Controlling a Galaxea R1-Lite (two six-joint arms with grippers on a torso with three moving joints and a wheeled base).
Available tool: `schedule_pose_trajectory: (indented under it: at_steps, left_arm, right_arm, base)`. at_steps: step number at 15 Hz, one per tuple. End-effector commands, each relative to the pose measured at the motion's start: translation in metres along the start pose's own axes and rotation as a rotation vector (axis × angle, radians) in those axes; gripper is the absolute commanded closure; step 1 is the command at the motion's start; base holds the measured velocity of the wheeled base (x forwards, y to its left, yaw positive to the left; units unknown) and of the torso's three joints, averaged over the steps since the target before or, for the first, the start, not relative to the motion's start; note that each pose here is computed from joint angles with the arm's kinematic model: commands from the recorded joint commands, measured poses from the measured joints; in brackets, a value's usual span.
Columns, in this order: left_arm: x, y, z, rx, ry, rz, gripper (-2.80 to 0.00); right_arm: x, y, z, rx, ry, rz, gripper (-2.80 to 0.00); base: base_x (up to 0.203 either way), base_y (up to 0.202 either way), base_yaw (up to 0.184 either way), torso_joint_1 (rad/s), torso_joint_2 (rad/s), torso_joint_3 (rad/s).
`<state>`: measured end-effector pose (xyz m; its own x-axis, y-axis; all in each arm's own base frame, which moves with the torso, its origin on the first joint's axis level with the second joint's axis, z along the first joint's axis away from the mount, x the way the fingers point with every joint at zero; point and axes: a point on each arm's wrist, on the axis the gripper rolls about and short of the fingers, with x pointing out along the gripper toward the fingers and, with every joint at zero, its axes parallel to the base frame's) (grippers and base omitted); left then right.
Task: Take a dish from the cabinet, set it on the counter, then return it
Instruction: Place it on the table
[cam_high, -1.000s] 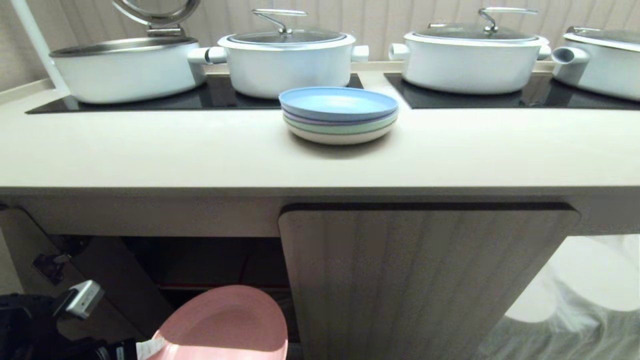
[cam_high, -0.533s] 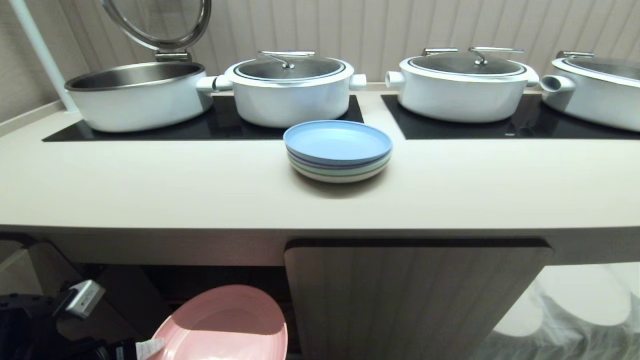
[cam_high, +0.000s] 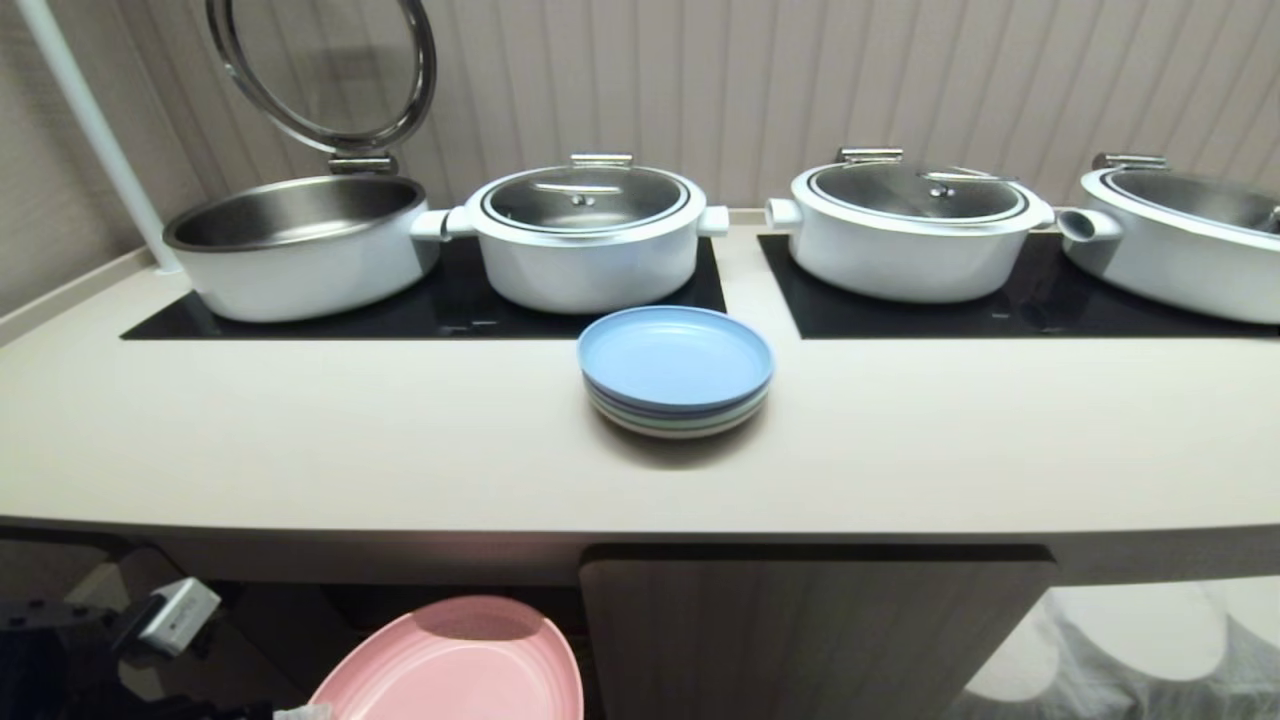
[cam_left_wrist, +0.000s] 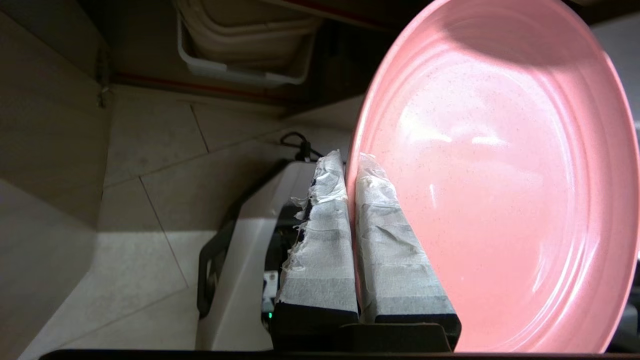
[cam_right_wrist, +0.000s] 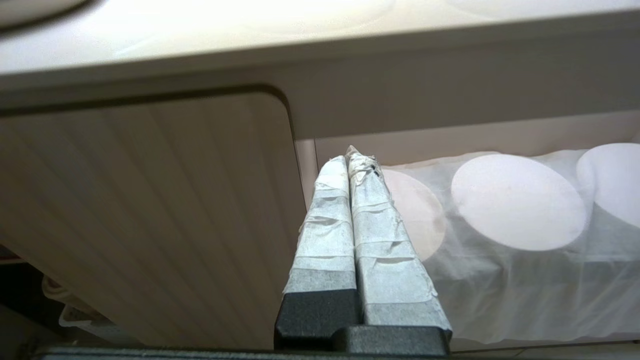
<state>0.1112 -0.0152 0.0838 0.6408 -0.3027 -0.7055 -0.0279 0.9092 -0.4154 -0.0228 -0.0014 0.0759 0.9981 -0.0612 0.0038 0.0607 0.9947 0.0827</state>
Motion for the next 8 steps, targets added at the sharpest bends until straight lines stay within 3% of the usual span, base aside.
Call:
schedule_pose_trajectory:
  at_steps: [1,8]
  left_arm:
    - [-0.0053,-0.0024,-0.0028,0.012,-0.005,-0.030,0.00]
    - [-0.0080,-0.0033,-0.0067,0.018,0.019,-0.044,0.00]
  right_arm:
    - [0.0000,0.0000,0.0002,0.000,-0.002,0.000,0.00]
    - [0.0000,0.0000,0.0002,0.000,-0.002,0.000,0.00]
  base:
    - [0.000,0.000,0.000,0.271,-0.57,-0.310]
    - [0.000,0.000,0.000,0.260,-0.55,-0.286]
